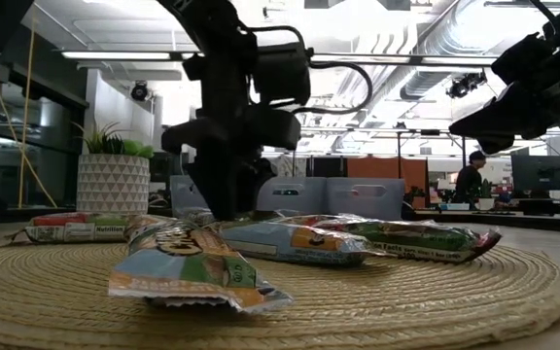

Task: Pick and place Granola Bars by type
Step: Put the yellow granola bar into the middle black bin

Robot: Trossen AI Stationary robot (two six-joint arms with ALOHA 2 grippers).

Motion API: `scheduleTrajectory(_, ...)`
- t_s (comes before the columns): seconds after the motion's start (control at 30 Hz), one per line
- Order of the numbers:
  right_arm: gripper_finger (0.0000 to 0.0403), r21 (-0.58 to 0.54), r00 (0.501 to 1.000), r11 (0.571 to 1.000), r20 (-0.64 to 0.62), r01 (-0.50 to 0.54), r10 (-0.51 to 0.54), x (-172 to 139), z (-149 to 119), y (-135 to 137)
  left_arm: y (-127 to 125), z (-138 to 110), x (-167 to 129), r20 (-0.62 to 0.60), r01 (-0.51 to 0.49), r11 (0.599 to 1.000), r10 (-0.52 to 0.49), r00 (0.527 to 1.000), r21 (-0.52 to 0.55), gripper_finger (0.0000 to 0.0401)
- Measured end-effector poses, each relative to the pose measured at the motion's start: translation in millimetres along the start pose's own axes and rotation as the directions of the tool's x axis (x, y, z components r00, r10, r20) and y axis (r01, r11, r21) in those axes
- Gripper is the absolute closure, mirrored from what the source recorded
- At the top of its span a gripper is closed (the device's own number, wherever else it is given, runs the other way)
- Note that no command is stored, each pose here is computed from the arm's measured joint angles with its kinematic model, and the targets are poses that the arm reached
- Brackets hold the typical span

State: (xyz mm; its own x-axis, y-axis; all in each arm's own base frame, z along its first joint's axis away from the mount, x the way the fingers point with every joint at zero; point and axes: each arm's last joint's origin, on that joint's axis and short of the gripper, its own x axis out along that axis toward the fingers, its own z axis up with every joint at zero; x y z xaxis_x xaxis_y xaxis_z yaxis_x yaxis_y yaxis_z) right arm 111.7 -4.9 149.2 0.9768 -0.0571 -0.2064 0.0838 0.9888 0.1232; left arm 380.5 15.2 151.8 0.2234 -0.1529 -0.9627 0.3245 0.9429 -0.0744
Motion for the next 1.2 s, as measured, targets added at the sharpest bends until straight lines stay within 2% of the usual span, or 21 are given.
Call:
scheduleTrajectory(0.5,0.0403,0.000,1.000,1.000,0.002,0.000,0.000,0,0,0,2,1,1,-0.003,-0.042,0.998,0.042,0.999,-0.044,0.0201)
scheduleTrajectory(0.93,0.0403,0.000,1.000,1.000,0.002,0.000,0.000,0,0,0,3,1,1,-0.022,-0.081,0.992,0.079,0.997,-0.096,0.0315)
scheduleTrajectory(1.2,0.0403,0.000,1.000,1.000,0.002,0.000,0.000,0,0,0,6,13,-17,-0.051,-0.131,0.982,0.125,0.991,-0.133,0.0333)
